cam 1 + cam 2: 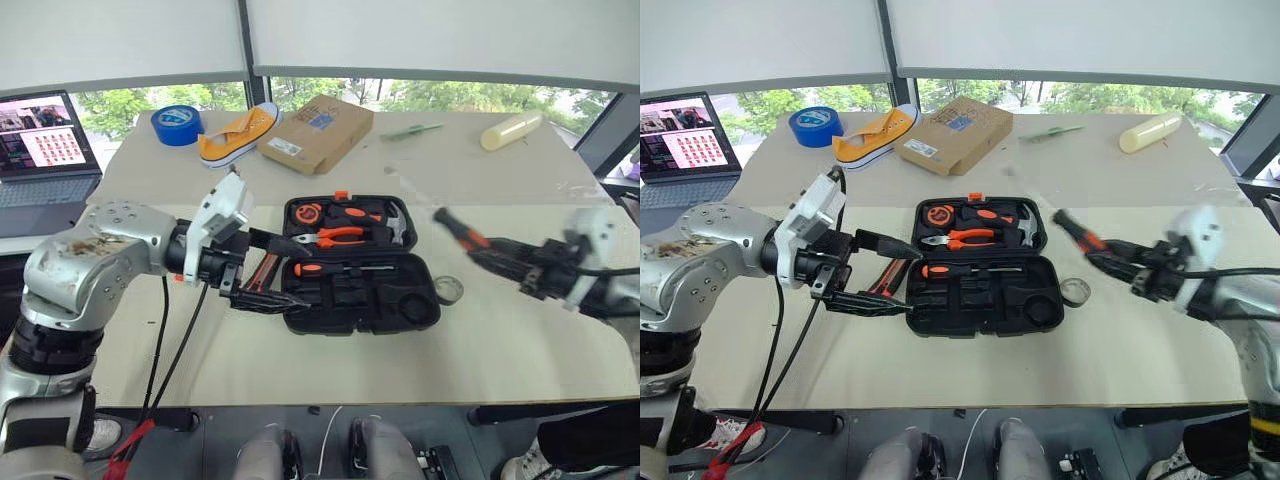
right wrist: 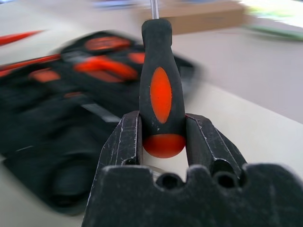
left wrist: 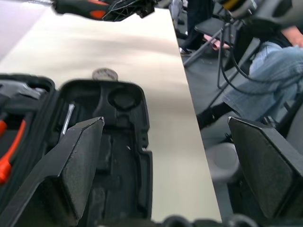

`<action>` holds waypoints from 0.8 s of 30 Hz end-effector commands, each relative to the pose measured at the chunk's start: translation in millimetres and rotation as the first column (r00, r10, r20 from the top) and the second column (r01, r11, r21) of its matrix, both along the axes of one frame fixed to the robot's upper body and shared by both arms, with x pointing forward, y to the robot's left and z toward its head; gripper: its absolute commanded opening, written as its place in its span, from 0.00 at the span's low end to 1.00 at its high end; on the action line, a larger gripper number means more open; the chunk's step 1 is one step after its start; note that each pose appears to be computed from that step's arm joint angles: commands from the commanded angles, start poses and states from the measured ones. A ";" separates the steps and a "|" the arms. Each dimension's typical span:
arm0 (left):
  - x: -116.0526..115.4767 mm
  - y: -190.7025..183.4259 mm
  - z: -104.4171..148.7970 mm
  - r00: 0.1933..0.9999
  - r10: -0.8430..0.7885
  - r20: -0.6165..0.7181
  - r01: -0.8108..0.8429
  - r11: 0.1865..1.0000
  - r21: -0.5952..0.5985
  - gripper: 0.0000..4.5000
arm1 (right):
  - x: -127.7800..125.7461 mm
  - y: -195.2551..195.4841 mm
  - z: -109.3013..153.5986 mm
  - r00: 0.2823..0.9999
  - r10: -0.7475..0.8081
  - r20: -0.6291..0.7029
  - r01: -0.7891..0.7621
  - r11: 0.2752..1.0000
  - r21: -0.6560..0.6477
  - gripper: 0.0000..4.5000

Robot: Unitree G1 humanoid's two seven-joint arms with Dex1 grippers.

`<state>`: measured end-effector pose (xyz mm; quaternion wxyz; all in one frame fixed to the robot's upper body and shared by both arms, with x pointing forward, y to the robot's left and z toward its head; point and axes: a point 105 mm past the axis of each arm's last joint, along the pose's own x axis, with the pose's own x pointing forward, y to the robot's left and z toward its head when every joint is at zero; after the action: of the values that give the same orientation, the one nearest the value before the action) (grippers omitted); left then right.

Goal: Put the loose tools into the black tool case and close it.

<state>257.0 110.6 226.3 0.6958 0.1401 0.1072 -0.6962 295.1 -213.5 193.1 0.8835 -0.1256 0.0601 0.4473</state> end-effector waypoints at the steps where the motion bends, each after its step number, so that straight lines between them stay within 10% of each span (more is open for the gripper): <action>1: -2.3 12.5 2.7 1.000 -0.001 0.026 0.001 1.000 0.029 1.00 | 1.1 23.5 7.0 0.975 0.220 0.032 -0.212 0.965 -0.154 0.21; 9: -9.9 20.0 -2.1 0.998 0.042 0.037 -0.043 0.999 0.033 1.00 | 34.5 28.6 -20.6 0.908 0.419 0.018 -0.363 0.808 -0.463 0.21; 24: -7.2 22.2 -1.0 0.994 0.091 0.067 -0.093 0.995 0.022 1.00 | 52.6 24.3 -37.9 0.903 0.430 -0.008 -0.372 0.772 -0.515 0.21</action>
<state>253.4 132.5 216.2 0.7289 0.1495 0.1198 -0.6573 344.9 -189.1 143.1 0.7082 -0.3677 0.1166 0.5913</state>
